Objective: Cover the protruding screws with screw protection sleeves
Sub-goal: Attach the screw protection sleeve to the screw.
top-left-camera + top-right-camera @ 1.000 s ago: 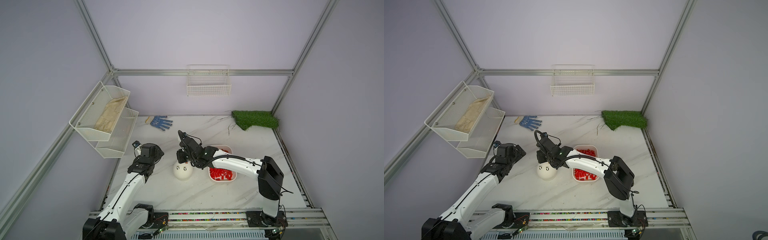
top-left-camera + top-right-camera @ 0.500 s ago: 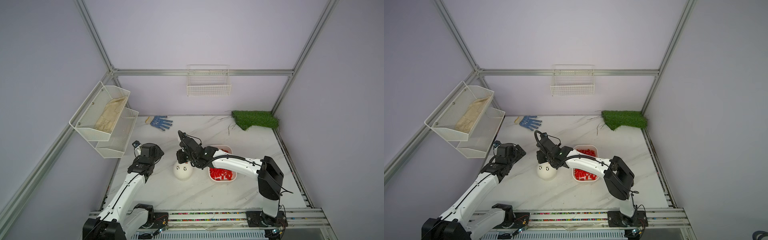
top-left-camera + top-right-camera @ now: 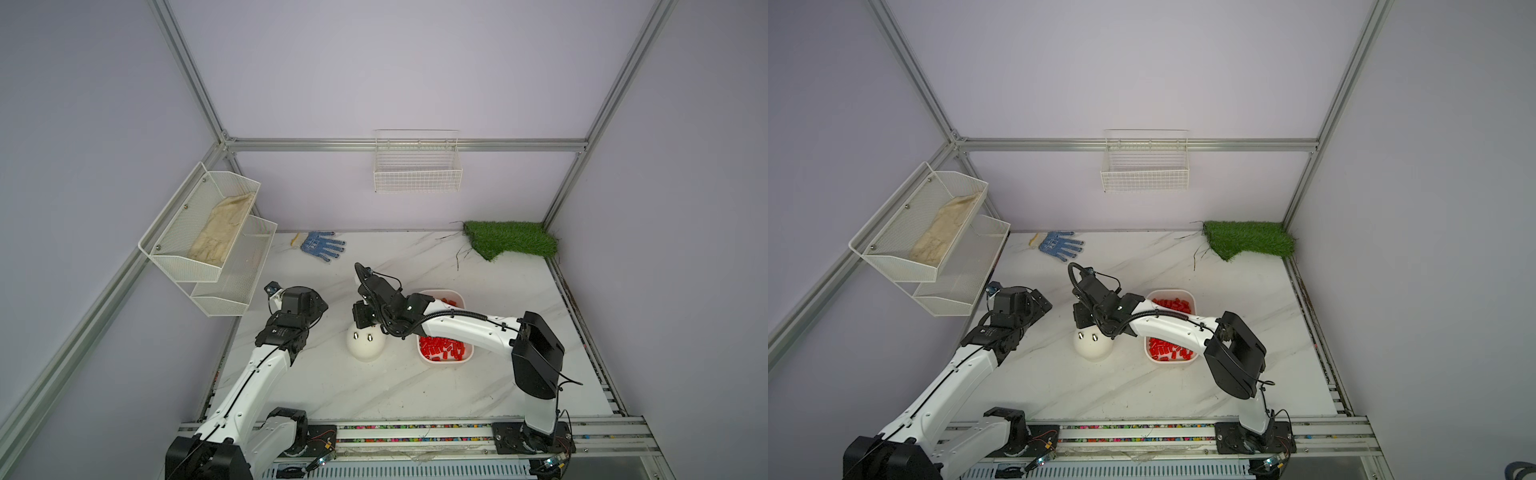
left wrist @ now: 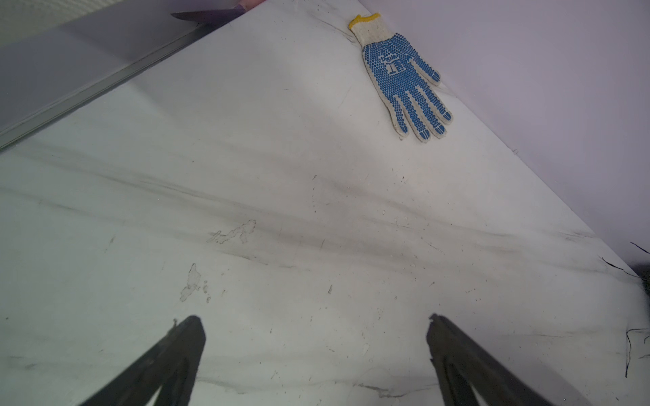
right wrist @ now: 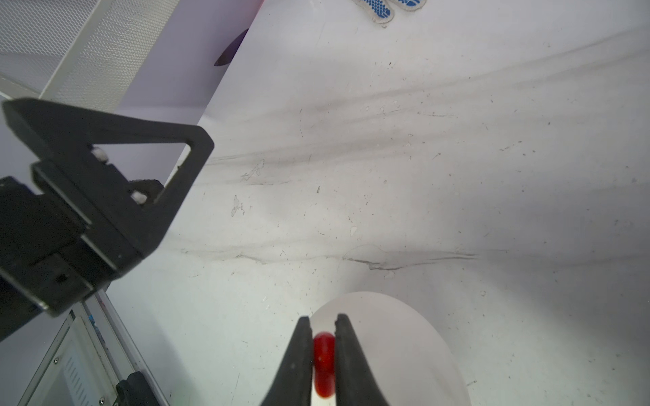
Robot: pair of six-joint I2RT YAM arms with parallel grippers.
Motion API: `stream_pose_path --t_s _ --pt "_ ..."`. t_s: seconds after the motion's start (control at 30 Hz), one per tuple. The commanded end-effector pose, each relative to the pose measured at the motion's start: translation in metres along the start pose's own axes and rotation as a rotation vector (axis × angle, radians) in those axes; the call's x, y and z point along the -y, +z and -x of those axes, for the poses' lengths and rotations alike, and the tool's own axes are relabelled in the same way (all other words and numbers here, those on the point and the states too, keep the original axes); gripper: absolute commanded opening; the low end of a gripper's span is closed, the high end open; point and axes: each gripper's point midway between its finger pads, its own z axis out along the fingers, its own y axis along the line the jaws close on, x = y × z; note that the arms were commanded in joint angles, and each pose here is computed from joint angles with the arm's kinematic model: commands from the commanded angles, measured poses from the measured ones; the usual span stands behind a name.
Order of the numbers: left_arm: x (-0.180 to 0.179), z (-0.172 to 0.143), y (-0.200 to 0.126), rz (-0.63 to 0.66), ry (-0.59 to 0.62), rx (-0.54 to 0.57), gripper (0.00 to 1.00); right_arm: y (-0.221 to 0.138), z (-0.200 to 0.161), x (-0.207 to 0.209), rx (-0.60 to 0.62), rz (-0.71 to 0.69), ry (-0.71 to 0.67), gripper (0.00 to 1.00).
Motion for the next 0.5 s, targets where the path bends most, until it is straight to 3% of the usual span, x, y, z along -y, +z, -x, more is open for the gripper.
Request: stream_pose_path --t_s 0.0,0.47 --pt "-0.004 -0.004 0.003 -0.001 -0.015 0.002 1.00 0.005 -0.008 0.002 -0.017 -0.004 0.009 0.15" --pt "-0.004 -0.004 0.002 -0.002 -0.015 0.005 1.00 -0.004 -0.008 0.001 -0.014 0.005 0.014 0.15"
